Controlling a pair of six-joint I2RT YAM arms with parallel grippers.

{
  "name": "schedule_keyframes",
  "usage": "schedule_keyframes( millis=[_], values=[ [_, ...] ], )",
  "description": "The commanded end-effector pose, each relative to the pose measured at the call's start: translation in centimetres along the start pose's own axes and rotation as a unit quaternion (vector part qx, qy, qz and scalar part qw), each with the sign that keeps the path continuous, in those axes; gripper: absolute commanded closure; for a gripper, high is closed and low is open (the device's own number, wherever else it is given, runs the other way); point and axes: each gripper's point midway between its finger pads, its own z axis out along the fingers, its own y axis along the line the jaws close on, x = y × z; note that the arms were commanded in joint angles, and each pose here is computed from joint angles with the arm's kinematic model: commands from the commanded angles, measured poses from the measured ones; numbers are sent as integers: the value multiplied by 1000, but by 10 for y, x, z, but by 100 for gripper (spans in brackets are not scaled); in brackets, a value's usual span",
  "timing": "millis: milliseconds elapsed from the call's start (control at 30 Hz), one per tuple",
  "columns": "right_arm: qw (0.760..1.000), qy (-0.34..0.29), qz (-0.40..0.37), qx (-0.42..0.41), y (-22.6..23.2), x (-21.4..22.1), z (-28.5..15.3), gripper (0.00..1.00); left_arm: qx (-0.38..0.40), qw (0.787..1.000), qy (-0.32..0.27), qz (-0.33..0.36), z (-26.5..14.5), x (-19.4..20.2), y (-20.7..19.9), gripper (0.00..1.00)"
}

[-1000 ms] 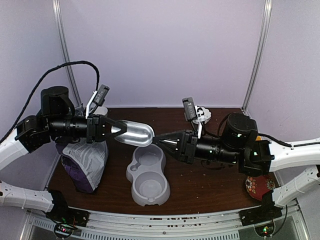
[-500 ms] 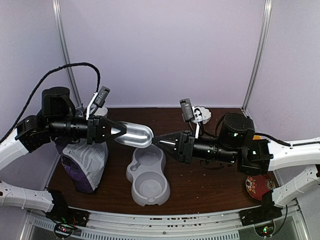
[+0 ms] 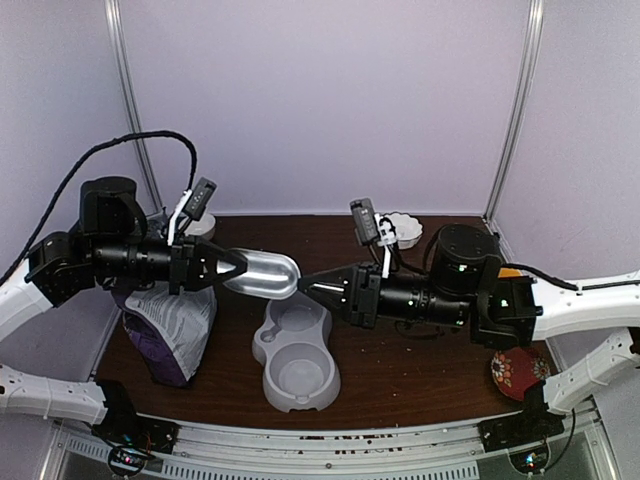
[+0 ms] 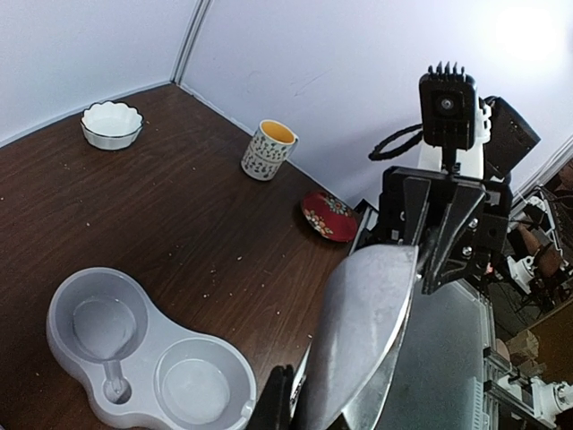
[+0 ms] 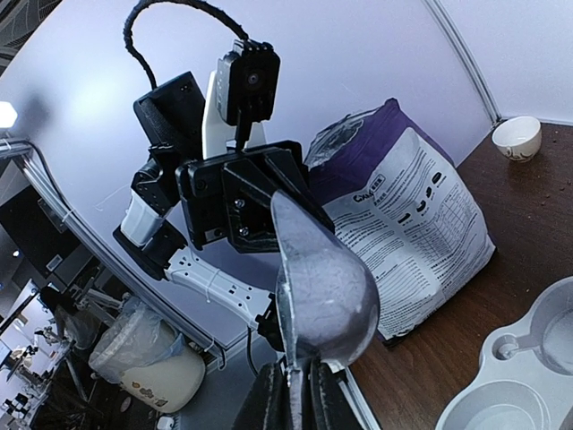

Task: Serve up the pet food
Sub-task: Pass from the left arm to the right, then adjust the pet food bag at the corner of the board.

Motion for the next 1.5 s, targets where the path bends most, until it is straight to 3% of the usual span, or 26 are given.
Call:
schedule_keyframes(
  millis=[0, 367, 467, 700, 933, 1233, 1467],
  values=[
    [1000, -2, -12, -17, 17, -6, 5, 100, -48, 999, 15, 21, 1, 7, 18, 100],
    [998, 7, -37, 40, -6, 1, 4, 100, -171, 984, 15, 50, -47, -11, 33, 86],
    [997, 6, -41, 66, -19, 3, 0, 100, -231, 971, 18, 55, -71, -19, 41, 72],
    [994, 6, -43, 101, -42, 10, -9, 100, -340, 937, 1, 77, -129, -38, 51, 62],
    [992, 11, -43, 120, -53, 18, -16, 100, -516, 852, -32, 80, -205, -52, 79, 58],
    [990, 19, -44, 135, -62, 25, -21, 100, -564, 823, -16, 73, -239, -54, 81, 38],
    [988, 27, -44, 144, -68, 31, -24, 100, -574, 817, 19, 49, -240, -46, 100, 30]
  ],
)
